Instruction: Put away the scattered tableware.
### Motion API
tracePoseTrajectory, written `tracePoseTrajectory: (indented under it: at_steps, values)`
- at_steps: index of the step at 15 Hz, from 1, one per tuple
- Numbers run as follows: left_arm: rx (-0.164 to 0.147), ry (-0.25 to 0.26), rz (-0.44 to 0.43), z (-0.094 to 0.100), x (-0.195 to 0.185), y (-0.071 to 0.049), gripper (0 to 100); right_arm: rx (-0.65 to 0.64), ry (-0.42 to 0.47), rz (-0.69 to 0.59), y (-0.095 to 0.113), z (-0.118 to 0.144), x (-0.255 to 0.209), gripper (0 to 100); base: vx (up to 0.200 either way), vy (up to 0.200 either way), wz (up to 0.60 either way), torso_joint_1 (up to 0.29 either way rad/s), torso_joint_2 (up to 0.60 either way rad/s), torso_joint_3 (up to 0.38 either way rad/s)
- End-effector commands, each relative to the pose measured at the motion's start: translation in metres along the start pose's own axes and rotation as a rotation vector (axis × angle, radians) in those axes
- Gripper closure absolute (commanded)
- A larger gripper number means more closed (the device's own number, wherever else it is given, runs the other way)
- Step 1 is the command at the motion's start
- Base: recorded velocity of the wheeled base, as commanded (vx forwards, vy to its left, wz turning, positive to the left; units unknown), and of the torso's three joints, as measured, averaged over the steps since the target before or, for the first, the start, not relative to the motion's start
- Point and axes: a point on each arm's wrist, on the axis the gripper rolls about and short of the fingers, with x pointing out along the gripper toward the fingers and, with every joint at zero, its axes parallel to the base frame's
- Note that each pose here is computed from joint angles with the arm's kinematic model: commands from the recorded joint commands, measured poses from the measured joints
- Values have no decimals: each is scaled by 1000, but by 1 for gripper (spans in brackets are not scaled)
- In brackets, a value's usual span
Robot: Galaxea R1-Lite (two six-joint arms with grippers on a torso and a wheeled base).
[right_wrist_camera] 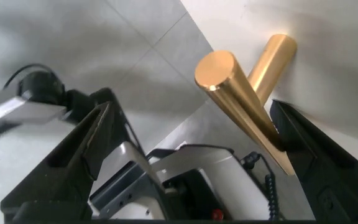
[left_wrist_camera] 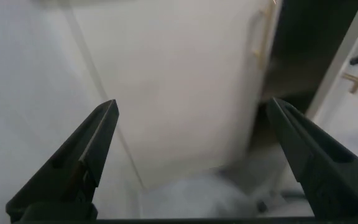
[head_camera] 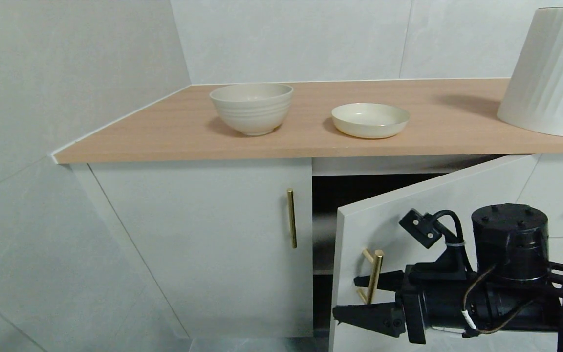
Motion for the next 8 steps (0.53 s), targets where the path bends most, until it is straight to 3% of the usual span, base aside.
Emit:
tracePoseTrajectory:
  at_steps: [1, 2, 3, 5, 6, 7, 8]
  values:
    - [-36, 184, -150, 40, 64, 15, 0, -14, -19, 11, 8, 0, -11, 0, 0, 0, 0, 0, 0, 0]
    - [-33, 224, -233, 46, 83, 12, 100, -17, -16, 31, 10, -1, -14, 0, 0, 0, 0, 0, 0, 0]
    - [-32, 240, -267, 47, 90, 10, 100, -16, -15, 37, 10, 0, -15, 0, 0, 0, 0, 0, 0, 0]
    - [-44, 357, -479, 39, 118, -14, 100, -14, -10, 39, 10, -1, -14, 0, 0, 0, 0, 0, 0, 0]
    - [-65, 374, -518, 39, 129, -21, 100, -13, -9, 38, 10, -2, -14, 0, 0, 0, 0, 0, 0, 0]
    - [-143, 375, -542, 38, 161, -34, 100, -12, -7, 36, 10, -2, -14, 0, 0, 0, 0, 0, 0, 0]
    - [-175, 381, -544, 36, 172, -38, 100, -12, -7, 36, 10, -2, -14, 0, 0, 0, 0, 0, 0, 0]
